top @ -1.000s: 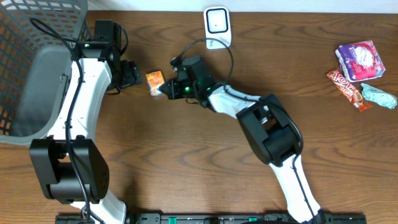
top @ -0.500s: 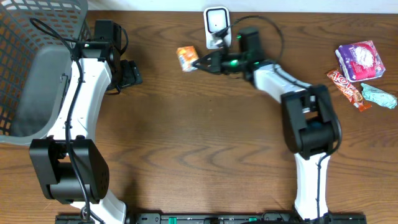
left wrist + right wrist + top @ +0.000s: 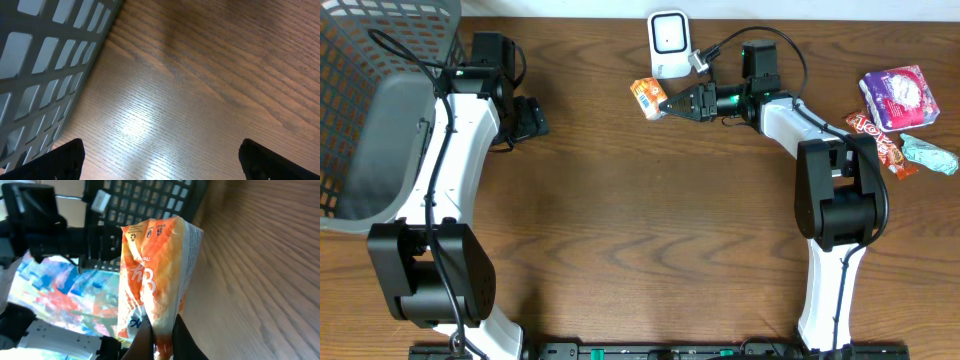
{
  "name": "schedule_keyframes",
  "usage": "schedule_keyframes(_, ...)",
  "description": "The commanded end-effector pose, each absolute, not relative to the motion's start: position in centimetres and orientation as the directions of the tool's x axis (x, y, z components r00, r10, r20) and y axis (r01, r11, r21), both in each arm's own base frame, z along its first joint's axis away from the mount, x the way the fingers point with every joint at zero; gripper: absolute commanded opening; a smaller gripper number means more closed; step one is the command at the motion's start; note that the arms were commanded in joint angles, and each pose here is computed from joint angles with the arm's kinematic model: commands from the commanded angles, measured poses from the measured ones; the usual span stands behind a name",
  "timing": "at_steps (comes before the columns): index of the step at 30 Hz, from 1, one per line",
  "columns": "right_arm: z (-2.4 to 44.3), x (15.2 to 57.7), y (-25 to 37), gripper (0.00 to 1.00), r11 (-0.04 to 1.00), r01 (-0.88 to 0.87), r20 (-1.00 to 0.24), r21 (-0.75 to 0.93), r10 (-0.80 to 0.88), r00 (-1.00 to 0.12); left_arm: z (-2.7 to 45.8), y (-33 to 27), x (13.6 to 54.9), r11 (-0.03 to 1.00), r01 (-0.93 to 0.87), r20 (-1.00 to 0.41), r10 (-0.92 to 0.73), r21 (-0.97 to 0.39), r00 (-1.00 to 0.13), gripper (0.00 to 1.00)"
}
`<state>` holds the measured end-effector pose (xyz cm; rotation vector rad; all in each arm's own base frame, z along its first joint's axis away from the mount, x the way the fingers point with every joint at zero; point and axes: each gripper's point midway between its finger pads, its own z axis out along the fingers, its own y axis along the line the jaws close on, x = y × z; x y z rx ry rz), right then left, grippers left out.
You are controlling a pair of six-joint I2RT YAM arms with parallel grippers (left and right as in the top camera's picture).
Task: Scan the item barcode
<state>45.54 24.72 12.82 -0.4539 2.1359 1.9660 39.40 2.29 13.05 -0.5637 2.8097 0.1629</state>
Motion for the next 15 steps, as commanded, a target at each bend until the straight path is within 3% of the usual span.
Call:
schedule_keyframes(1, 14.4, 44.8, 24.3, 0.01, -0.001, -0.403, -0.401, 0.915, -0.111, -0.91, 12.8, 2.6, 39.3, 0.91, -0.411, -0.276, -0.38, 0.062, -0.883, 0.98)
schedule_keyframes(15, 13.9, 46.6, 19.7, 0.01, 0.045, -0.335, -0.334, 0.941, -0.019, -0.942, 12.8, 2.6, 39.3, 0.91, -0.411, -0.276, -0.38, 0.062, -0.883, 0.98)
